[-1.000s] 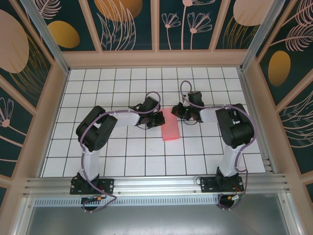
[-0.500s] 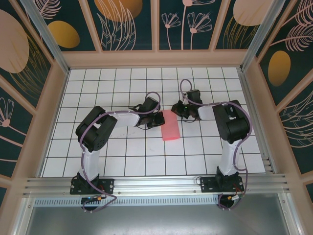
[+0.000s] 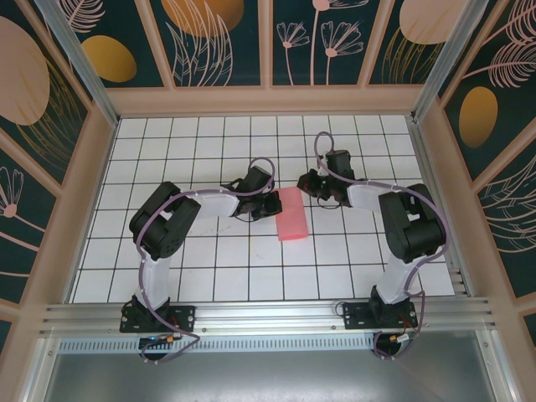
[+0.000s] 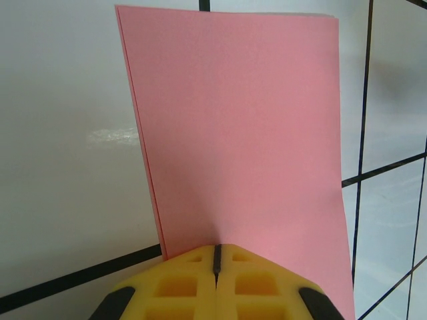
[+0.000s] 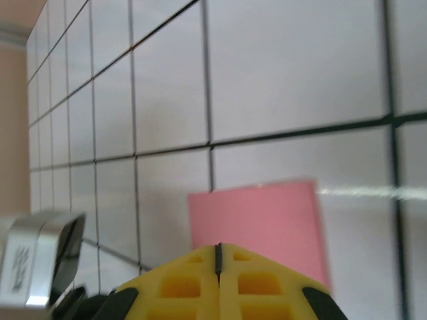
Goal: Fold a paper plane with a square sheet of paper (pick it up from the middle)
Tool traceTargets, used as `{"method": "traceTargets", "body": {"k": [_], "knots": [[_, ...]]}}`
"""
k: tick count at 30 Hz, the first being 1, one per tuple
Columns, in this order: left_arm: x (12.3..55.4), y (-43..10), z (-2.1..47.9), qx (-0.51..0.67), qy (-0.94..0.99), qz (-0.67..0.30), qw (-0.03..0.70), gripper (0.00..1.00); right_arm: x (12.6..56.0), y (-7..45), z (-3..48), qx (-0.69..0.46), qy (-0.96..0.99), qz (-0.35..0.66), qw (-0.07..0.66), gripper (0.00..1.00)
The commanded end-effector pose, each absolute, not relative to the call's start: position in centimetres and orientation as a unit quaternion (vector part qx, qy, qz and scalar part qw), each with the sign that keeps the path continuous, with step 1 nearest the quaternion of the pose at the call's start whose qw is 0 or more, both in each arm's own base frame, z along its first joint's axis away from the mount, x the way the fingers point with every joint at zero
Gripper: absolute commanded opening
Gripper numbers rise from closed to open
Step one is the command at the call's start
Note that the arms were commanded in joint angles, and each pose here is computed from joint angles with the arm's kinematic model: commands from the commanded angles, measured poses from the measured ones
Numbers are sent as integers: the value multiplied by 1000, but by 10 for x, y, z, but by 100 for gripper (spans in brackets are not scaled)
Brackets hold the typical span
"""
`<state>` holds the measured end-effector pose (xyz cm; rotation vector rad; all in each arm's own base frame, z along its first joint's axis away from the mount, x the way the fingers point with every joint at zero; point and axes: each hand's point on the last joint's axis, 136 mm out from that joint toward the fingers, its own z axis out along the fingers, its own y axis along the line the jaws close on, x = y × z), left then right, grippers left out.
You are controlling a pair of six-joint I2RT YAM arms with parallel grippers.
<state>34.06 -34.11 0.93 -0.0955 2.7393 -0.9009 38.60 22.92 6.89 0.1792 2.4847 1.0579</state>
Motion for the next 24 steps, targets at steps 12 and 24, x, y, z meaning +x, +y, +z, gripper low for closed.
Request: {"method": "traceTargets", "body": {"k": [12, 24], "knots": [[295, -271, -76, -66, 986, -146, 48, 5, 307, 228, 14, 44, 923, 366, 107, 4], [293, -270, -76, -69, 986, -146, 48, 5, 281, 220, 31, 17, 919, 381, 102, 5]]}}
